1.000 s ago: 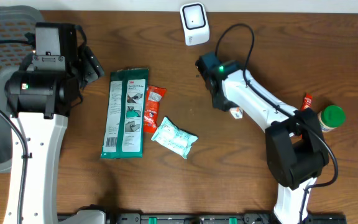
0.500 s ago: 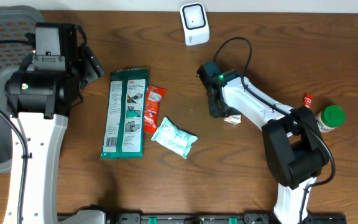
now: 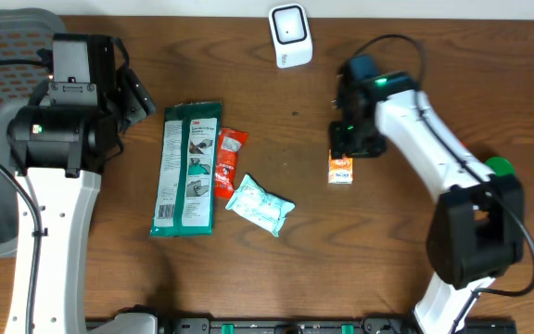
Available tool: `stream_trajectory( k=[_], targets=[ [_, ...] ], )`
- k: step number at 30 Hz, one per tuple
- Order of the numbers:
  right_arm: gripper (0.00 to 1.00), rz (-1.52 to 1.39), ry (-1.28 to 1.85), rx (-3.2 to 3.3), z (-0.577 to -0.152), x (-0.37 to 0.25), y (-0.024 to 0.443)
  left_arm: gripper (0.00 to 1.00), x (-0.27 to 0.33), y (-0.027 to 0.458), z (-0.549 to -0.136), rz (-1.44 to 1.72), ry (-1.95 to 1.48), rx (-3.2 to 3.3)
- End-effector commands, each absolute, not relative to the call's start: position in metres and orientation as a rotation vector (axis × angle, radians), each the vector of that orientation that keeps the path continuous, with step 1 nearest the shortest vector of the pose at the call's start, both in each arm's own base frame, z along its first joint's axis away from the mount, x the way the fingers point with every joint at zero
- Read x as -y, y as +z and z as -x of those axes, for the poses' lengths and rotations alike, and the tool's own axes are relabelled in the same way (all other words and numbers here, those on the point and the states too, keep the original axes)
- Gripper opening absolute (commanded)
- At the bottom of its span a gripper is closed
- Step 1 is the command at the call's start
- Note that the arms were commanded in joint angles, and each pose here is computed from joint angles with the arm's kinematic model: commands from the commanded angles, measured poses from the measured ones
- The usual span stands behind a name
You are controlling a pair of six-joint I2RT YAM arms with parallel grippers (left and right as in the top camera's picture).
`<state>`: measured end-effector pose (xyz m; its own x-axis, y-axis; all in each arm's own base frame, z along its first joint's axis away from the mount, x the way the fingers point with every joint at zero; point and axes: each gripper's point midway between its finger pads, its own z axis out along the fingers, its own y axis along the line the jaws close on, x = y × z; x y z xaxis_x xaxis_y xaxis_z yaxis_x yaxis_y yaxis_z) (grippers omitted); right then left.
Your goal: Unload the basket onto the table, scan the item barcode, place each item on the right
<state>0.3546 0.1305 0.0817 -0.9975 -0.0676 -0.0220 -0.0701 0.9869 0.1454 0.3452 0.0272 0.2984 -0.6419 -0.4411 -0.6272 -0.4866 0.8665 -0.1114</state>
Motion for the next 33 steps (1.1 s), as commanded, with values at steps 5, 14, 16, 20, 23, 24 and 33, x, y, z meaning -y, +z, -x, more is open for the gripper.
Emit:
stream_trajectory(
  k=[5,14,16,20,23,24,33],
  targets=[
    [0.47,-0.037,0.557,-3.081,-0.362,-0.105,0.082,0.87,-0.031,0.303,-0.346,0.674,0.101,-2.346],
    [0.43,-0.048,0.792,-3.003,-0.352,-0.12,0.034,0.87,-0.031,0.303,-0.346,0.674,0.101,-2.346],
    [0.41,-0.047,0.792,-3.01,-0.346,-0.12,0.026,0.87,-0.031,0.303,-0.346,0.674,0.102,-2.345],
    [0.4,-0.048,0.791,-3.019,-0.34,-0.119,0.018,0.87,-0.031,0.303,-0.346,0.674,0.101,-2.346],
    [0.38,-0.049,0.785,-3.02,-0.34,-0.119,0.016,0.87,-0.031,0.303,-0.346,0.674,0.101,-2.346],
    [0.38,-0.048,0.777,-3.019,-0.34,-0.118,0.015,0.87,-0.031,0.303,-0.346,0.673,0.102,-2.346],
    [0.38,-0.039,0.705,-2.975,-0.353,-0.112,0.012,0.87,-0.031,0.303,-0.346,0.674,0.101,-2.346]
  ],
)
